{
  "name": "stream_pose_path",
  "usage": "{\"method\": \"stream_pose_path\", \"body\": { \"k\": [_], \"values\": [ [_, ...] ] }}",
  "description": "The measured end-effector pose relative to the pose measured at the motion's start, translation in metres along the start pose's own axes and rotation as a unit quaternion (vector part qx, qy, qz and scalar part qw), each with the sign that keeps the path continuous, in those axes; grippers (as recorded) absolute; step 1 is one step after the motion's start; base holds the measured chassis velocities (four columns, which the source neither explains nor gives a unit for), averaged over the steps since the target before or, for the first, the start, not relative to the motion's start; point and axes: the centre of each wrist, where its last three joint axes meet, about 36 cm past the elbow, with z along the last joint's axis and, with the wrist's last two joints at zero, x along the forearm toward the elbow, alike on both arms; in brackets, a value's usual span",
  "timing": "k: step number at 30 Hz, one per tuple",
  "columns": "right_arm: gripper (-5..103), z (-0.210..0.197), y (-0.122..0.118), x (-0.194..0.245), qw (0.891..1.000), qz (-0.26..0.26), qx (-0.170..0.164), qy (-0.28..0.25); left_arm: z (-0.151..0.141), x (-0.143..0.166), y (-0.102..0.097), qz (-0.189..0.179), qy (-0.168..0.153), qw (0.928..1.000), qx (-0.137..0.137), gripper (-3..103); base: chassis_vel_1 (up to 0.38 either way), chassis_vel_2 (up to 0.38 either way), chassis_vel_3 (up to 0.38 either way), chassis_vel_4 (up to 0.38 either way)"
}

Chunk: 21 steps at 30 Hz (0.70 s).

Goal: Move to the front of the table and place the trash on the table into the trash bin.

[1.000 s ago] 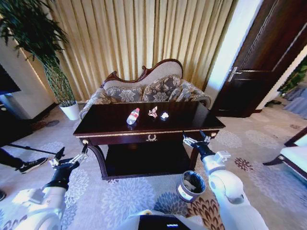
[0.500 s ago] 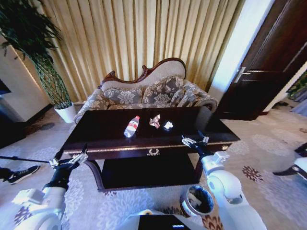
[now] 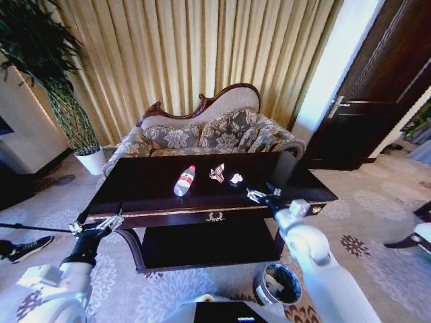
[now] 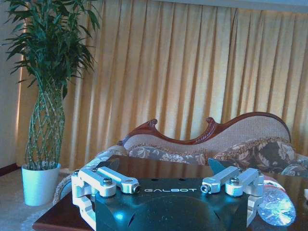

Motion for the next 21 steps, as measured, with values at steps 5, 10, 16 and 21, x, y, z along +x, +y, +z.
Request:
{"method": "stream_pose_path", "body": {
  "k": [5,10,16,21],
  "values": [
    [100,-0.017,-0.005,-0.026,1.000,-0.010,0.009,0.016,0.000,0.000,0.000,-0.002,0.001,1.0000,-0.001,100,0.000,0.000,0.000,0.000],
    [100,-0.029,-0.002,-0.065,0.999,-0.014,0.012,0.033,0.001,0.002,0.001,-0.009,0.006,0.9999,-0.004,100,0.000,0.000,0.000,0.000],
    [100,-0.025,0.006,-0.084,0.999,-0.011,0.011,0.050,0.000,0.002,0.002,-0.010,0.005,0.9999,-0.006,100,0.000,0.000,0.000,0.000],
    [100,-0.017,0.012,-0.093,0.998,-0.007,0.010,0.066,0.001,0.002,0.001,-0.012,0.006,0.9999,-0.005,100,0.000,0.000,0.000,0.000]
  ]
}}
